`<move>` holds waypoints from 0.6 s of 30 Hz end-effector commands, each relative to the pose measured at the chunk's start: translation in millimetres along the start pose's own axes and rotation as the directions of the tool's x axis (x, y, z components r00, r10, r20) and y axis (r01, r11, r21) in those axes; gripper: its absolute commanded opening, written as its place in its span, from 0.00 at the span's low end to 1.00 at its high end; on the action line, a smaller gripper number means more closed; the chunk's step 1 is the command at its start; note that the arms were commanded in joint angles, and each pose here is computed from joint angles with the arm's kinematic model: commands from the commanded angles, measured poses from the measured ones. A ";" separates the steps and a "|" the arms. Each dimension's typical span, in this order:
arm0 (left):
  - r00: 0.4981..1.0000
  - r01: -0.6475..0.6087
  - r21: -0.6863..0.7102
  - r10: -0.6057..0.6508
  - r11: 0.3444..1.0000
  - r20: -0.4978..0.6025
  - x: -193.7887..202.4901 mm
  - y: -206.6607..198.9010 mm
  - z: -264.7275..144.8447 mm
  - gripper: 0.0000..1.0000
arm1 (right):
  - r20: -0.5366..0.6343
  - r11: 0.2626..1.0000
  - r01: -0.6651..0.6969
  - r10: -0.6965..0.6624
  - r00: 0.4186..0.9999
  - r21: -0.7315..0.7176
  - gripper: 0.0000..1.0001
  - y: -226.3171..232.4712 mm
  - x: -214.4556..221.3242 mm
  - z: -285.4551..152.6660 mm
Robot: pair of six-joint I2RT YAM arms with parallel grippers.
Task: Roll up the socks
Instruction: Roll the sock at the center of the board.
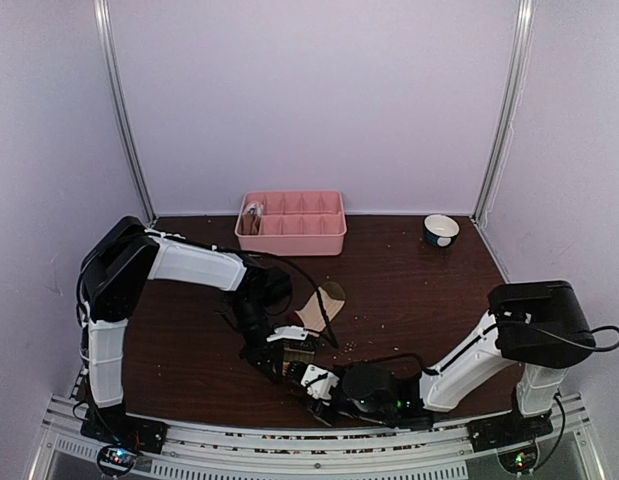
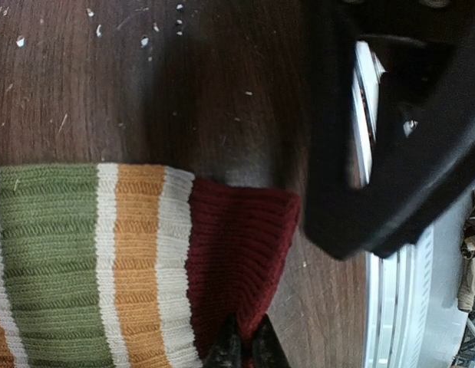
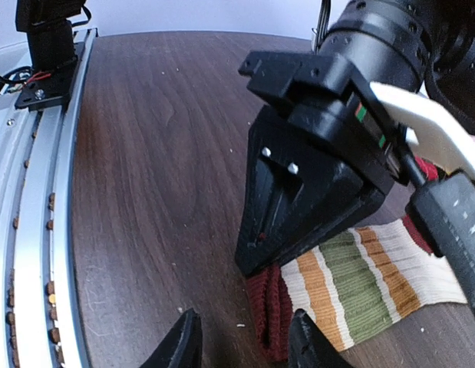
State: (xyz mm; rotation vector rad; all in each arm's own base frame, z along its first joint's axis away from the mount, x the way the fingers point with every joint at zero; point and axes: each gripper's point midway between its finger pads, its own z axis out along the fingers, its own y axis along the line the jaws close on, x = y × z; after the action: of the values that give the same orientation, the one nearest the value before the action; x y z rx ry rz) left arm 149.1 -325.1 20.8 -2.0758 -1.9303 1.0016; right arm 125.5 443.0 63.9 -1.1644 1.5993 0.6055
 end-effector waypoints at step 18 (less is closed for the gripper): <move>1.000 -0.030 -0.008 0.030 1.000 0.002 -6.9 -3.4 -8.6 0.13 | -0.057 0.993 -0.095 0.099 0.993 0.071 0.03 -13.6 22.5 21.8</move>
State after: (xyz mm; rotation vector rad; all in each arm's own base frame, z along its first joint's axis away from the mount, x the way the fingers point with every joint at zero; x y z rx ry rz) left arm 148.5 -323.2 22.6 -2.0728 -1.9229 0.9897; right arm 140.6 450.6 45.0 -1.1227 1.6696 0.5886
